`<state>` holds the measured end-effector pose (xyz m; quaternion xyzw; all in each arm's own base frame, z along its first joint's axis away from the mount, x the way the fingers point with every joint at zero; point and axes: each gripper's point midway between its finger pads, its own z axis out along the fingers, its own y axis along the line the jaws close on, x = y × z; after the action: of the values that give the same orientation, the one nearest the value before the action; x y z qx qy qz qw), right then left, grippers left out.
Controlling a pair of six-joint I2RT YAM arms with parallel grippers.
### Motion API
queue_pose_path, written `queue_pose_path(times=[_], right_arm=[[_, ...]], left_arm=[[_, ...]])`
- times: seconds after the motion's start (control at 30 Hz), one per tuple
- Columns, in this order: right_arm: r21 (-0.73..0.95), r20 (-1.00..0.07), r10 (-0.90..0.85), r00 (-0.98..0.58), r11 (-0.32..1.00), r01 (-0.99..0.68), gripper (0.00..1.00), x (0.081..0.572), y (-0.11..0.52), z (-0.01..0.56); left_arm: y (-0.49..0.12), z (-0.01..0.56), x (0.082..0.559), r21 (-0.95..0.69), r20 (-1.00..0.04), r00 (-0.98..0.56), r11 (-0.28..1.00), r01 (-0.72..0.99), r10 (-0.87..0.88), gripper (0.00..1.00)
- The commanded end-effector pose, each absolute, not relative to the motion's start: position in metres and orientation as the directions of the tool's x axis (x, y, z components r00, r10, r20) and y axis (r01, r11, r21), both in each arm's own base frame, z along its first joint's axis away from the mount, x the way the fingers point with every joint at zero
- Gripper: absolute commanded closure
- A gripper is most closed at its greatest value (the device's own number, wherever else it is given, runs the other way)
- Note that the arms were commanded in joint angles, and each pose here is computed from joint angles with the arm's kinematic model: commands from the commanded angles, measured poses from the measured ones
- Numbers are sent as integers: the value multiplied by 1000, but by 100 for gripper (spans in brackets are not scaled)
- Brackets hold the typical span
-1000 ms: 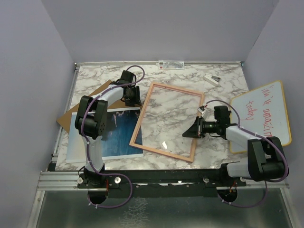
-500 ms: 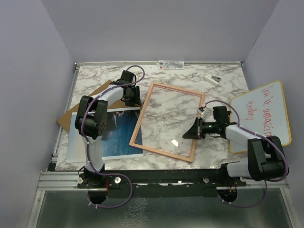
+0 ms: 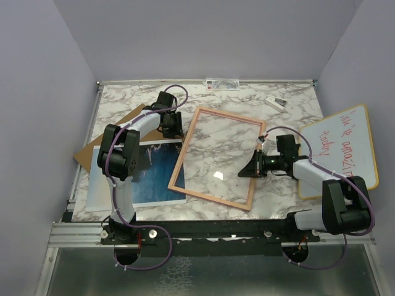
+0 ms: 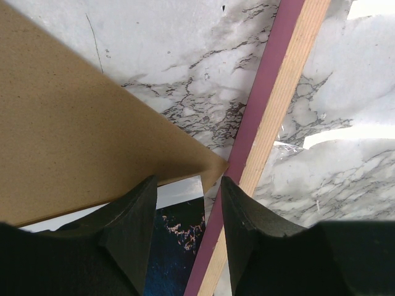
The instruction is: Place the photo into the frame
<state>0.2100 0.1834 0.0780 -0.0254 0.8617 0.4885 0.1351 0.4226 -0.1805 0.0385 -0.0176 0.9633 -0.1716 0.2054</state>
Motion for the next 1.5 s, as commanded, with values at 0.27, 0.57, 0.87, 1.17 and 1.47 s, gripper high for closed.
queue_pose_path(times=[0.27, 0.57, 0.87, 1.17, 1.47], right_arm=[[920, -222, 75, -972, 347, -183, 99, 205, 200, 107], [916, -170, 84, -982, 381, -126, 99, 206, 199, 94], [907, -107, 99, -989, 416, -56, 93, 208, 197, 86], [889, -10, 102, -995, 456, 38, 99, 197, 193, 72], [864, -4, 86, -996, 502, 40, 99, 194, 188, 66]], left_arm=[[-184, 26, 415, -326, -362, -928, 944, 38, -88, 52], [-185, 27, 415, -325, -365, -927, 945, 37, -89, 52], [-185, 30, 418, -328, -372, -923, 944, 35, -95, 52], [-189, 32, 421, -337, -375, -922, 941, 36, -99, 52], [-193, 35, 426, -339, -386, -917, 940, 44, -97, 51]])
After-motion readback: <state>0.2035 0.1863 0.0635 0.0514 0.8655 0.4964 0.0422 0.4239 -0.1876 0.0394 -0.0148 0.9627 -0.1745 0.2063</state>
